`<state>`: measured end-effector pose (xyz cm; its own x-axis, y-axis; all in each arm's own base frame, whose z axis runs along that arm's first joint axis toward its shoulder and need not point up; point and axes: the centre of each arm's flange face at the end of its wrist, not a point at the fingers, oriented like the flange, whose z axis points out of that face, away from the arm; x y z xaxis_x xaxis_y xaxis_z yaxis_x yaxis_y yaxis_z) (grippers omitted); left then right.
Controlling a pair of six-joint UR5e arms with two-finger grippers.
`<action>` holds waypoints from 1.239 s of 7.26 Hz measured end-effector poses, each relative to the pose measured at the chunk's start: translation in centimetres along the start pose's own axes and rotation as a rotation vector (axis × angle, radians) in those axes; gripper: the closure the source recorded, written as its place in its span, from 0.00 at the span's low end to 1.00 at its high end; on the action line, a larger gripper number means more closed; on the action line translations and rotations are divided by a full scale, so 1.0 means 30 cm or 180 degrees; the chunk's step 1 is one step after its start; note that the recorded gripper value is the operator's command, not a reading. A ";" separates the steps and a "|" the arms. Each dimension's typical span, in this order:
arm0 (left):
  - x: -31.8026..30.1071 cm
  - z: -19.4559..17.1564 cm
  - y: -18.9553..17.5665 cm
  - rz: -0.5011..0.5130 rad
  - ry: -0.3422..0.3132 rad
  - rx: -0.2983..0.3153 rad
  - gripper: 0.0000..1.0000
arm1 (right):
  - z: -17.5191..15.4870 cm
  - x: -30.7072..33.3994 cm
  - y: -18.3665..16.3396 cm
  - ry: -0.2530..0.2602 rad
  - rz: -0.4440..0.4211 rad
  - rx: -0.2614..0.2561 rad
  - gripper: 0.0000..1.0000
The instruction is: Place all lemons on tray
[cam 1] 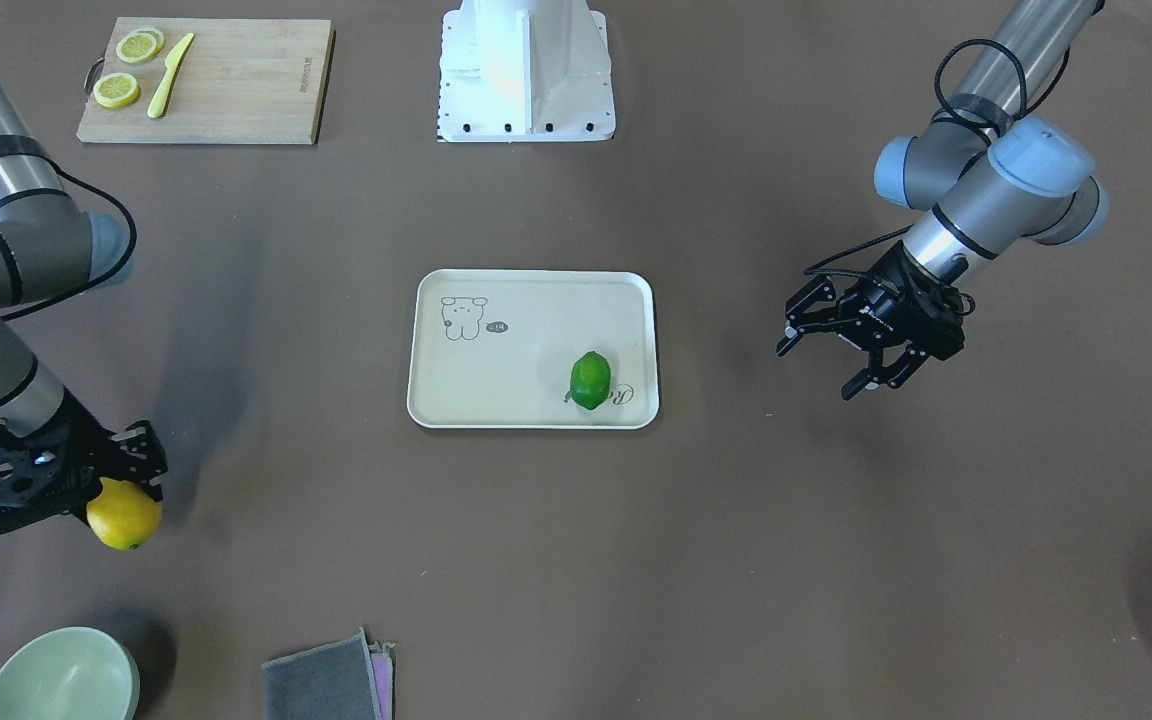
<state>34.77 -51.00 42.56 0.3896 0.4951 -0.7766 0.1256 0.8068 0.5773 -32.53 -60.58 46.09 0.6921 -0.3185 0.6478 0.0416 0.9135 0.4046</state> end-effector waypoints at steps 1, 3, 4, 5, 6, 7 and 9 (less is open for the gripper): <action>0.004 0.000 -0.002 -0.0001 0.0006 0.0003 0.02 | -0.046 -0.146 0.012 -0.0125 0.0298 -0.0046 1.00; 0.011 -0.002 -0.007 0.0000 0.0015 0.0012 0.02 | -0.100 -0.433 0.028 -0.0329 0.0796 -0.0095 1.00; 0.013 -0.001 -0.010 0.0001 0.0018 0.0016 0.02 | -0.095 -0.580 0.035 -0.0349 0.1012 -0.0078 1.00; 0.014 0.000 -0.011 0.0000 0.0019 0.0017 0.02 | -0.081 -0.737 0.041 -0.0261 0.1193 -0.0059 1.00; 0.015 0.000 -0.013 -0.0015 0.0021 0.0019 0.02 | -0.074 -0.894 0.052 -0.0139 0.1279 -0.0093 1.00; 0.018 -0.001 -0.015 -0.0054 0.0028 0.0025 0.02 | -0.067 -1.028 0.080 -0.0072 0.1317 -0.0163 0.49; 0.022 0.000 -0.016 -0.0101 0.0041 0.0031 0.02 | -0.047 -1.195 0.146 -0.0060 0.1410 -0.0272 0.00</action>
<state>34.98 -51.06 41.75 0.3735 0.4733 -0.7978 0.1466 0.8191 0.5546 -56.13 -44.80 23.72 0.6434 0.1041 0.7584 -0.1957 0.9802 0.0315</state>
